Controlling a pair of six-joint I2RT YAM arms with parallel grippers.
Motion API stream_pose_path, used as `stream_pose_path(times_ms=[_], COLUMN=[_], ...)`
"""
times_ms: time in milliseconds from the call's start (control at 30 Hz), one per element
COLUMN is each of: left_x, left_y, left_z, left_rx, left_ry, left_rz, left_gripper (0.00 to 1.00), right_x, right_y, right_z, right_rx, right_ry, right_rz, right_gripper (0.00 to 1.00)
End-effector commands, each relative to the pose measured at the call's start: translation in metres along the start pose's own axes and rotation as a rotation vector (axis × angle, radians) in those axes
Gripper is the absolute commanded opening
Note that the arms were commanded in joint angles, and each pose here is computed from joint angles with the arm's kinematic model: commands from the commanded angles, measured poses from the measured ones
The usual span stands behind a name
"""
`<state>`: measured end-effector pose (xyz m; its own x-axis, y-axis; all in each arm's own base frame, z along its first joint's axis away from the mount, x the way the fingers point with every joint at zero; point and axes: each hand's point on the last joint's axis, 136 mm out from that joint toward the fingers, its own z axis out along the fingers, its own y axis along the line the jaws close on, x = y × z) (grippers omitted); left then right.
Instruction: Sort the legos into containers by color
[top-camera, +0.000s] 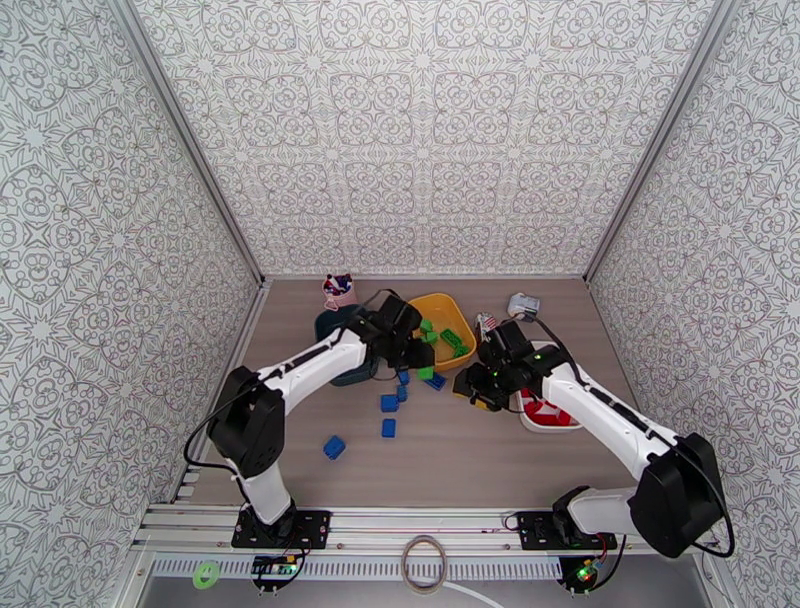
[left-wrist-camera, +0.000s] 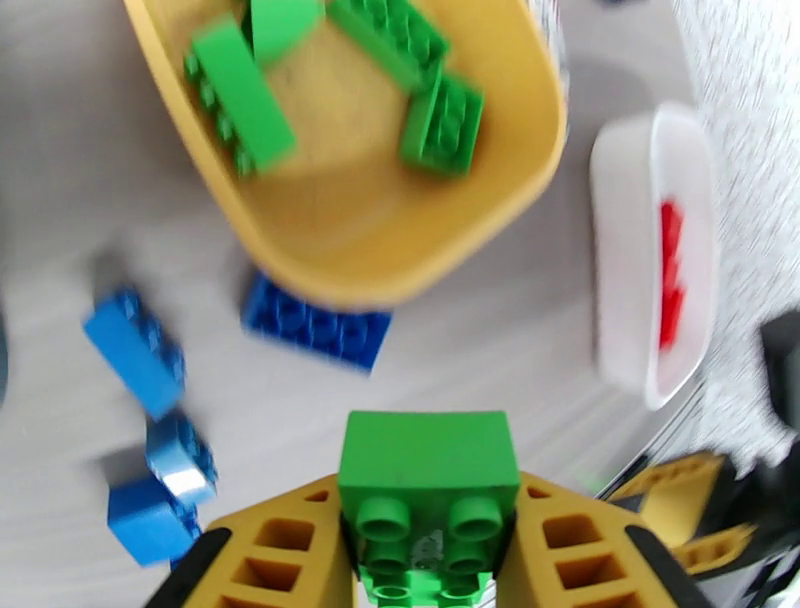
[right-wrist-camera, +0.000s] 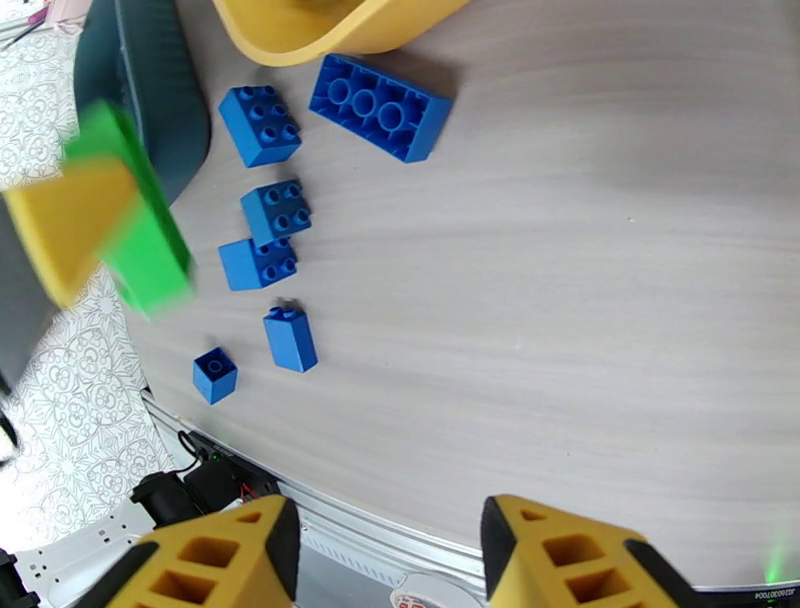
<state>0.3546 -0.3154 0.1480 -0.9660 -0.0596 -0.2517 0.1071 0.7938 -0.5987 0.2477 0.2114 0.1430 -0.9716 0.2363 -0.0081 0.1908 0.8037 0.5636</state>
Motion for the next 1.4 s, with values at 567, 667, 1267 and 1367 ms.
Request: stream_pose_path(times_ms=[567,667,1267,1367], left_x=[-0.127,-0.128,-0.035,-0.01], left_y=[-0.04,-0.041,0.011,0.033], left_z=[0.017,0.013,-0.077,-0.091], left_rx=[0.157,0.152,-0.161,-0.23], left_ry=[-0.101,-0.11,-0.173,-0.172], left_rz=[-0.109,-0.097,0.041,0.031], left_gripper=[0.55,0.68,0.74,0.74], right_x=[-0.004,-0.002,-0.005,-0.004], right_y=[-0.015,-0.02,-0.001,0.009], right_z=[-0.048,-0.051,-0.025,-0.013], right_rx=[0.133,0.144,0.152,0.158], right_ry=[-0.156,-0.166,-0.071,-0.041], right_rz=[0.039,0.039,-0.064,-0.102], right_gripper=[0.54,0.55,0.56,0.56])
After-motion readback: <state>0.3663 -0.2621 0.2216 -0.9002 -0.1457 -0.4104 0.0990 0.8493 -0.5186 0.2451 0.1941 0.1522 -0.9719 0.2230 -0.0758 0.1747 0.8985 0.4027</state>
